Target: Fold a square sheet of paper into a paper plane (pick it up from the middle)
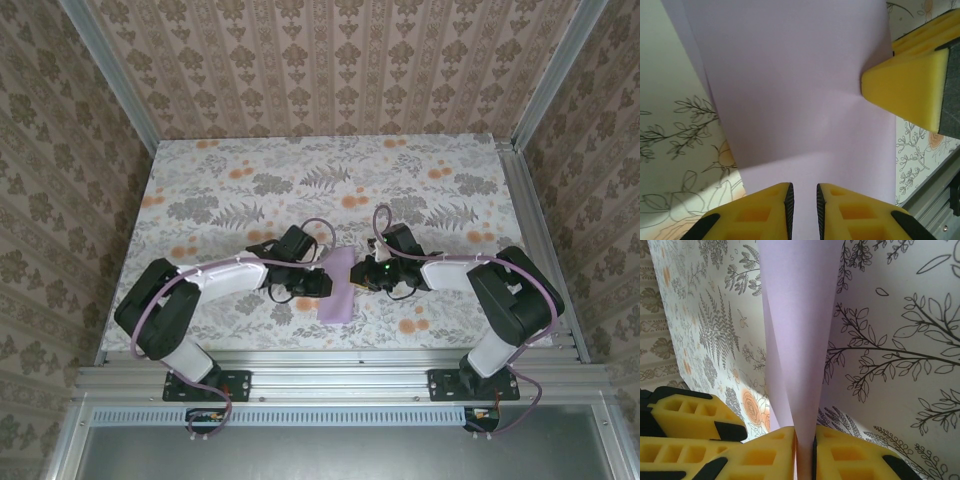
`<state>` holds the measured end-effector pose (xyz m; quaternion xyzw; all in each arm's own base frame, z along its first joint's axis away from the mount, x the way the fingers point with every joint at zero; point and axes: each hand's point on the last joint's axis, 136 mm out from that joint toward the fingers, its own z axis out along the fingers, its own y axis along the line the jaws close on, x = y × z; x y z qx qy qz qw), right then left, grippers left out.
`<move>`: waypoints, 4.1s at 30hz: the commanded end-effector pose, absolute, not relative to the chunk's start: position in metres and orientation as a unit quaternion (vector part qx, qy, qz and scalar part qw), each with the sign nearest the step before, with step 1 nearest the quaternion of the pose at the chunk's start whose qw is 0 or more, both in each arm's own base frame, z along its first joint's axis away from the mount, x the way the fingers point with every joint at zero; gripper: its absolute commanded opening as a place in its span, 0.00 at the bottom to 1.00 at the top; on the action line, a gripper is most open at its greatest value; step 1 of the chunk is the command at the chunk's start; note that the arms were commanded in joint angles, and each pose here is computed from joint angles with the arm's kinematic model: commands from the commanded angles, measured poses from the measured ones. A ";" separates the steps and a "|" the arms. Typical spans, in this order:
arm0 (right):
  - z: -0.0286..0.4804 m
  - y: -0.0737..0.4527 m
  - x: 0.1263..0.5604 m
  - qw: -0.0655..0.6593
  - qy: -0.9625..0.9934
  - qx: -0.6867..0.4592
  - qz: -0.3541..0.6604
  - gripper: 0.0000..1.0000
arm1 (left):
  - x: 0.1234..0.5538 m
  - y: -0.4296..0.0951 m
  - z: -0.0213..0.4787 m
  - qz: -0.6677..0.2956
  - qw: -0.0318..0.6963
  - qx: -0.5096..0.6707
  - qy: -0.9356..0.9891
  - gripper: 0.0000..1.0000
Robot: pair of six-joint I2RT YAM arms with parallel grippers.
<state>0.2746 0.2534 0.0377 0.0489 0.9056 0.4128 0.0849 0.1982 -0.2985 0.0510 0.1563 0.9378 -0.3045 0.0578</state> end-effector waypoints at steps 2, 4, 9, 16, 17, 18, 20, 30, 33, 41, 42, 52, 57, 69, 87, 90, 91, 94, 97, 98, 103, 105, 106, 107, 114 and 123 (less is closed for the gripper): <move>0.023 0.248 0.261 0.060 0.916 0.039 0.394 0.20 | 0.198 -0.307 0.049 -0.303 0.061 0.155 0.938 0.22; 0.022 0.248 0.261 0.059 0.917 0.038 0.394 0.21 | 0.194 -0.307 0.044 -0.301 0.058 0.152 0.940 0.22; 0.020 0.248 0.260 0.057 0.917 0.035 0.393 0.21 | 0.186 -0.304 0.031 -0.284 0.050 0.153 0.945 0.22; 0.024 0.249 0.262 0.057 0.918 0.030 0.390 0.24 | 0.178 -0.306 0.022 -0.274 0.042 0.155 0.948 0.22; 0.024 0.249 0.262 0.056 0.919 0.030 0.390 0.25 | 0.177 -0.306 0.021 -0.273 0.042 0.155 0.949 0.22; 0.025 0.248 0.262 0.057 0.919 0.029 0.389 0.25 | 0.177 -0.306 0.020 -0.273 0.041 0.154 0.949 0.22; 0.026 0.248 0.263 0.058 0.920 0.028 0.386 0.28 | 0.175 -0.305 0.016 -0.272 0.040 0.152 0.949 0.21; 0.039 0.230 0.270 0.087 0.942 0.016 0.323 0.40 | 0.172 -0.306 0.011 -0.276 0.041 0.149 0.949 0.21; 0.043 0.233 0.275 0.090 0.943 0.011 0.322 0.41 | 0.172 -0.307 0.012 -0.276 0.043 0.151 0.948 0.21; 0.032 0.240 0.277 0.077 0.951 -0.012 0.299 0.43 | 0.171 -0.309 0.010 -0.275 0.044 0.156 0.948 0.21; 0.030 0.239 0.276 0.076 0.954 -0.017 0.290 0.43 | 0.171 -0.310 0.010 -0.274 0.045 0.157 0.948 0.21; 0.018 0.232 0.271 0.062 0.968 -0.056 0.237 0.33 | 0.174 -0.313 0.018 -0.282 0.056 0.159 0.944 0.23; 0.015 0.230 0.267 0.059 0.969 -0.072 0.229 0.28 | 0.177 -0.318 0.032 -0.295 0.067 0.158 0.940 0.25; 0.015 0.230 0.262 0.055 0.967 -0.113 0.220 0.26 | 0.205 -0.299 0.060 -0.306 0.101 0.133 0.937 0.29; 0.016 0.234 0.258 0.059 0.967 -0.148 0.200 0.30 | 0.239 -0.294 0.058 -0.316 0.110 0.114 0.935 0.28; 0.018 0.235 0.258 0.063 0.965 -0.151 0.203 0.31 | 0.240 -0.298 0.057 -0.326 0.108 0.115 0.932 0.28; 0.019 0.236 0.258 0.064 0.965 -0.151 0.204 0.31 | 0.240 -0.298 0.055 -0.325 0.106 0.114 0.933 0.28; 0.021 0.237 0.258 0.067 0.964 -0.155 0.204 0.30 | 0.240 -0.296 0.051 -0.321 0.104 0.113 0.935 0.31; 0.020 0.235 0.258 0.067 0.965 -0.159 0.197 0.30 | 0.241 -0.297 0.058 -0.331 0.110 0.110 0.931 0.37; 0.020 0.235 0.257 0.067 0.965 -0.160 0.195 0.30 | 0.241 -0.298 0.061 -0.336 0.116 0.107 0.929 0.38; 0.018 0.234 0.256 0.067 0.966 -0.163 0.188 0.30 | 0.242 -0.295 0.080 -0.356 0.137 0.093 0.920 0.41; 0.017 0.234 0.255 0.066 0.966 -0.164 0.189 0.30 | 0.242 -0.294 0.083 -0.361 0.141 0.089 0.918 0.44; 0.017 0.234 0.255 0.066 0.966 -0.164 0.189 0.30 | 0.243 -0.293 0.081 -0.360 0.139 0.088 0.918 0.47; 0.017 0.235 0.255 0.066 0.966 -0.164 0.190 0.30 | 0.243 -0.293 0.079 -0.358 0.137 0.089 0.919 0.48; 0.020 0.238 0.254 0.070 0.964 -0.165 0.198 0.30 | 0.243 -0.303 0.063 -0.376 0.111 0.083 0.916 0.50; 0.024 0.239 0.253 0.076 0.962 -0.163 0.208 0.30 | 0.239 -0.318 0.055 -0.398 0.093 0.087 0.909 0.43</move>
